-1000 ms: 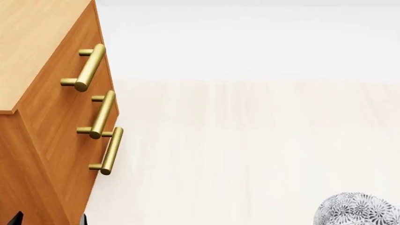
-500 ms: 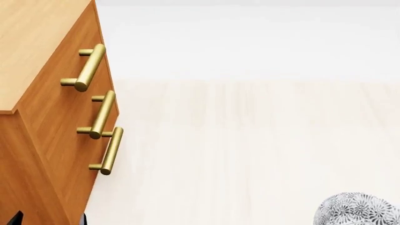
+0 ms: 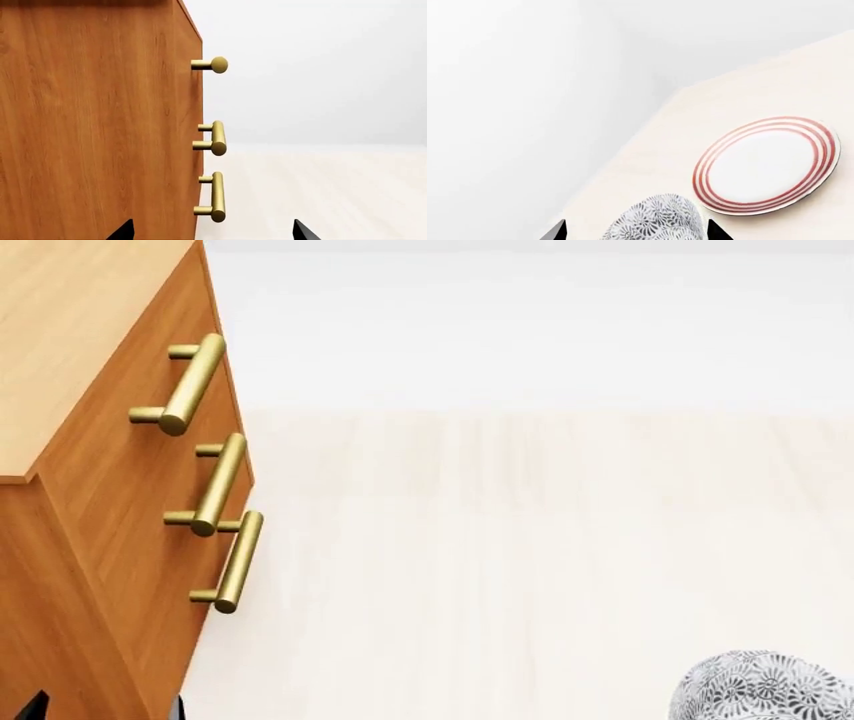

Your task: Put the bowl on top of the cabinet.

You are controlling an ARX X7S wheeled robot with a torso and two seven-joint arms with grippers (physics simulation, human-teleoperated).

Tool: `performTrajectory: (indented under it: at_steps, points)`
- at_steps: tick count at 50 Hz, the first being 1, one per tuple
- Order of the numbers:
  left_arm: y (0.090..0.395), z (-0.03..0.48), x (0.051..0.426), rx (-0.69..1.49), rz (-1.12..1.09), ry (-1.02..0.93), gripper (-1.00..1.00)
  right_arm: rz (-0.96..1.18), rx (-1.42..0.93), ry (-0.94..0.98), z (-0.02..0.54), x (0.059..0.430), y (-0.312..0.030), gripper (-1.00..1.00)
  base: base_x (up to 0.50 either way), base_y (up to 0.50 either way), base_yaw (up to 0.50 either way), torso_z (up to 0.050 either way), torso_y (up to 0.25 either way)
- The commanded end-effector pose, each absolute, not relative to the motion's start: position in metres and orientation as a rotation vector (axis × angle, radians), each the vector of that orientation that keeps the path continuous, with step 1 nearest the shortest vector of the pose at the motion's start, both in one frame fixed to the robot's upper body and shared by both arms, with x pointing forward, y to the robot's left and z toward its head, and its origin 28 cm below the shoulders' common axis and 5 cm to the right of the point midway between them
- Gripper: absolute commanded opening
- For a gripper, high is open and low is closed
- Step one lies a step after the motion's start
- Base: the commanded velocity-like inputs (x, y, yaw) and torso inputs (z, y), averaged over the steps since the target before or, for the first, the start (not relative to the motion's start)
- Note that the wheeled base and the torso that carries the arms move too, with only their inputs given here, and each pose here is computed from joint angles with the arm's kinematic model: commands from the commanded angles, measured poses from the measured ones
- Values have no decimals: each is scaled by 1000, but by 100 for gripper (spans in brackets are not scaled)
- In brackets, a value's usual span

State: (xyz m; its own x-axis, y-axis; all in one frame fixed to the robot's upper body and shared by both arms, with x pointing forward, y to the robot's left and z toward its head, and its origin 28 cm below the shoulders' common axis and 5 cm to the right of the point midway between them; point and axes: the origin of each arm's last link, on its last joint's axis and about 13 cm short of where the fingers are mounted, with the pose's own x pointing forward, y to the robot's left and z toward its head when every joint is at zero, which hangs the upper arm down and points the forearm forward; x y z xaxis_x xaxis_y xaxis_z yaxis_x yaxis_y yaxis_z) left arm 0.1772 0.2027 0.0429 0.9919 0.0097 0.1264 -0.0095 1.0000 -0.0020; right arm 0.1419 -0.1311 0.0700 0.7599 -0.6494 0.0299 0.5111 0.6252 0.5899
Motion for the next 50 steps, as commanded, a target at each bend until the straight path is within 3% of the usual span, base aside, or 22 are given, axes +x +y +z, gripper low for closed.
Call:
performTrajectory:
  at_steps: [1,19,50]
  points:
    - [203,43,177,0,10,-125,100,-707,645,-177,67,147,-135,100,0,0,0,0,0]
    - [203,43,178,-1,12,-125,100,-763,716,-126,65,148,-141,100,0,0,0,0,0]
    - [203,41,180,-2,10,-118,100,-802,705,4,51,183,-151,100,0,0,0,0,0]
